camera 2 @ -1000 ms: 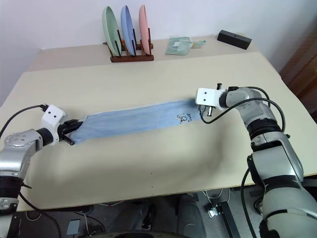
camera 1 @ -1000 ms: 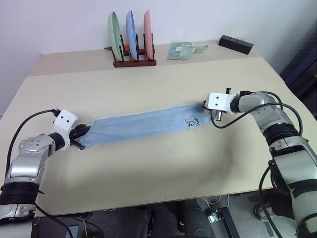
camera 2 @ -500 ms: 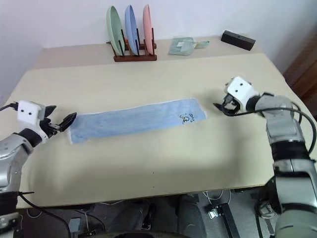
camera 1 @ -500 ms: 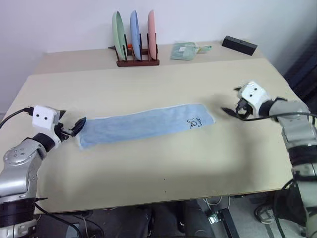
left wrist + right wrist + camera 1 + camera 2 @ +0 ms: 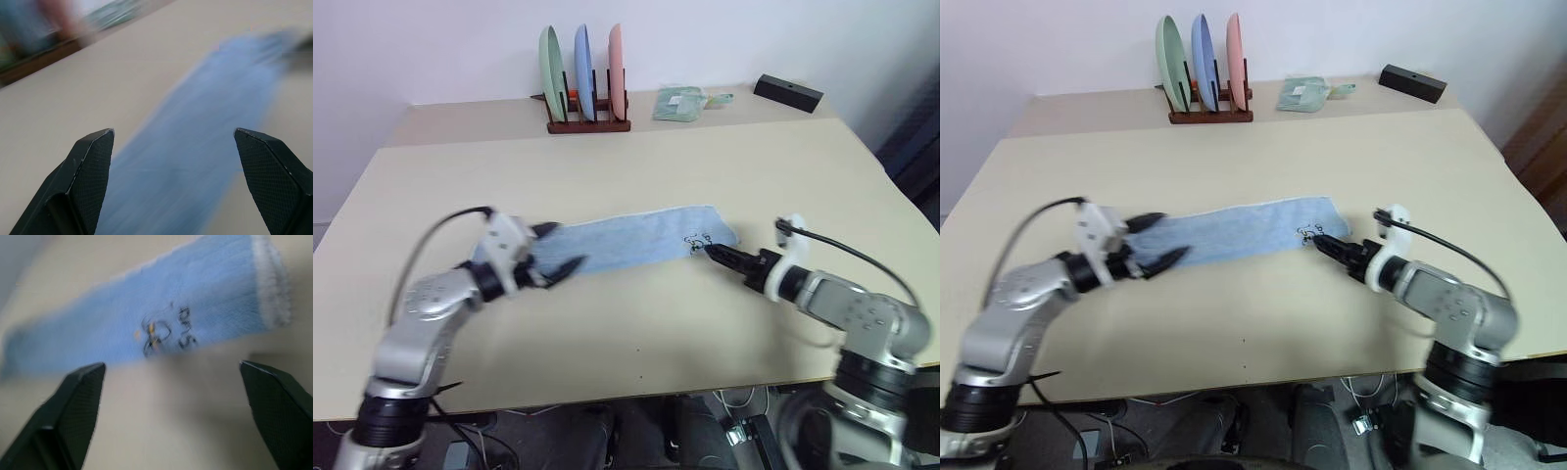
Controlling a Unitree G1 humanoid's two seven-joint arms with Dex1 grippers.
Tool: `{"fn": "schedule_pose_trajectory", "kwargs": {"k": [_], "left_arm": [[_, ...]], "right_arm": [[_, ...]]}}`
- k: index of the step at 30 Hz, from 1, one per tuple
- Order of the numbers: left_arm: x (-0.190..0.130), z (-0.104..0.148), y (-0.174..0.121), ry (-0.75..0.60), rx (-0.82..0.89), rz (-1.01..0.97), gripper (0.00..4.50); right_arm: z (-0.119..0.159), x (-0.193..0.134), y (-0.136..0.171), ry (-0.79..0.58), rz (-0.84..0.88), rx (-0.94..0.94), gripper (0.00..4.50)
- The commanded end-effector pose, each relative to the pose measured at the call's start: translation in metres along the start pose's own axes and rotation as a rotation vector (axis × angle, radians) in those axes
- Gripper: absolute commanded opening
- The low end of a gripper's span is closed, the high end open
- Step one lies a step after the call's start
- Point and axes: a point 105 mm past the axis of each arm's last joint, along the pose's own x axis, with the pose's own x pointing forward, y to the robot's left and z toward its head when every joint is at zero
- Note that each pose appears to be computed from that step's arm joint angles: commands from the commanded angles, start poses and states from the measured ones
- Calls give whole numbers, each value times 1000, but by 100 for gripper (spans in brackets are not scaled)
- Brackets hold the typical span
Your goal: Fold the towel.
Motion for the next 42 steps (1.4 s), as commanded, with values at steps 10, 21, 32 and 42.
{"fn": "schedule_pose_trajectory", "kwargs": {"k": [10,21,32,42], "left_arm": [[16,4,-22,-41,-30,-94,402],[13,-4,-8,-44,-71,-4,402],[20,-12,7,-56,-120,50,402],[14,-28,11,-2,-126,85,402]], "right_arm": [[26,20,-24,-128,-206,340,362],[55,-9,-44,-261,-294,329,4],[106,-93,-71,-379,-432,-2,4],[46,-23,47,21,61,-1133,4]]}}
